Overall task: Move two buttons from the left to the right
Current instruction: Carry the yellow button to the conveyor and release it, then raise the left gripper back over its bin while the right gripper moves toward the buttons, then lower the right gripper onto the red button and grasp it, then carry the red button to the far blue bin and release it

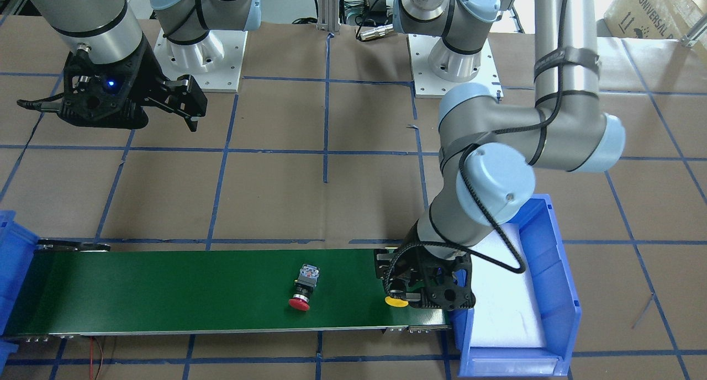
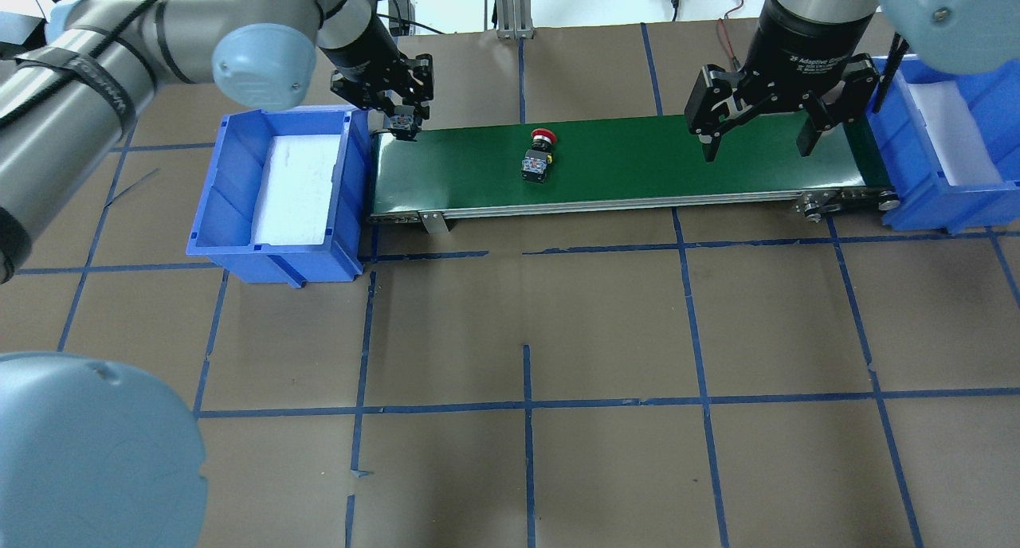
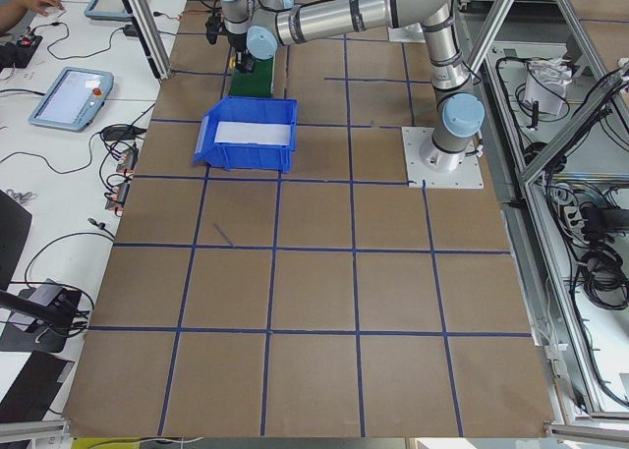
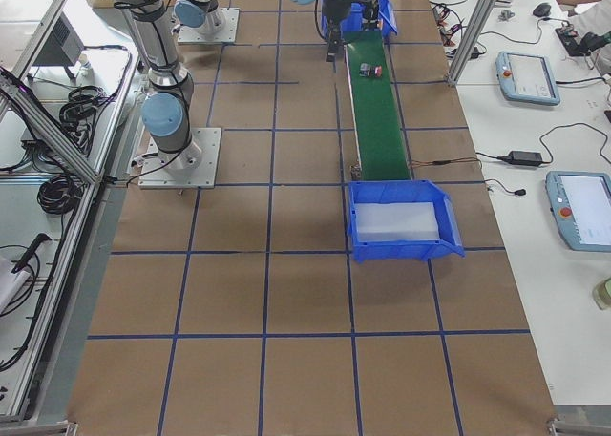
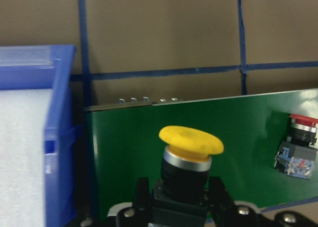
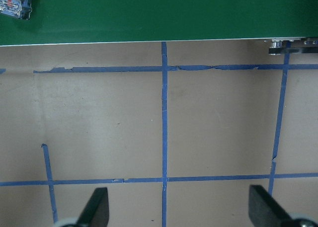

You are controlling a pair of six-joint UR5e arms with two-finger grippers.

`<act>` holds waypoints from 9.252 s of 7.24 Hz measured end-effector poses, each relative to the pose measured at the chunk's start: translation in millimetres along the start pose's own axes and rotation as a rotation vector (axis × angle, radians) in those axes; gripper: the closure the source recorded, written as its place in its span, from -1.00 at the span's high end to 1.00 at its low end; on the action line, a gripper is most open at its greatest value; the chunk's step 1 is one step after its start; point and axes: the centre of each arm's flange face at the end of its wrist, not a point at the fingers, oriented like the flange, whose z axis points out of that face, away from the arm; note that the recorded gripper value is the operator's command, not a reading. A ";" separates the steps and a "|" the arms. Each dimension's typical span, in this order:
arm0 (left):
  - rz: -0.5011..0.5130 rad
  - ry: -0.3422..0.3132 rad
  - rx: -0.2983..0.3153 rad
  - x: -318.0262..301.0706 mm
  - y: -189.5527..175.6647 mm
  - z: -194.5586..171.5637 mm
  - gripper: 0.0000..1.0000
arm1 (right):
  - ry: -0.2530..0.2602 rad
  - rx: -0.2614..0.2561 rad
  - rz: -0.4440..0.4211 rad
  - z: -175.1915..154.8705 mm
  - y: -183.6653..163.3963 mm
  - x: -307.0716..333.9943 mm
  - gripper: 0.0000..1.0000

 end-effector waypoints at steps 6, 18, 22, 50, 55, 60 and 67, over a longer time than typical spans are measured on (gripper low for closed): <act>-0.070 -0.096 -0.026 3.3 3.4 16.2 1.00 | -0.001 0.001 -0.011 -0.3 0.3 -0.1 1.00; 0.000 -0.190 -0.072 -62.0 172.4 -180.5 1.00 | -0.055 0.074 0.010 -12.5 -12.6 11.7 1.00; 0.006 -0.217 -0.068 -66.1 164.4 -176.7 1.00 | -0.041 0.033 0.016 13.8 -32.0 9.1 1.00; 0.009 -0.223 -0.077 -65.7 163.1 -168.7 1.00 | -0.079 -0.052 0.236 224.6 -179.9 -33.9 -0.70; 0.010 -0.223 -0.077 -65.3 162.8 -168.4 1.00 | -0.076 0.017 0.195 179.1 -186.7 8.6 -0.85; 0.011 -0.224 -0.078 -64.9 163.3 -167.7 1.00 | -0.039 0.051 0.000 85.3 -171.8 244.2 -0.82; 0.012 -0.224 -0.080 -64.8 163.1 -166.7 1.00 | -0.014 0.000 -0.164 201.6 -216.4 409.0 -0.71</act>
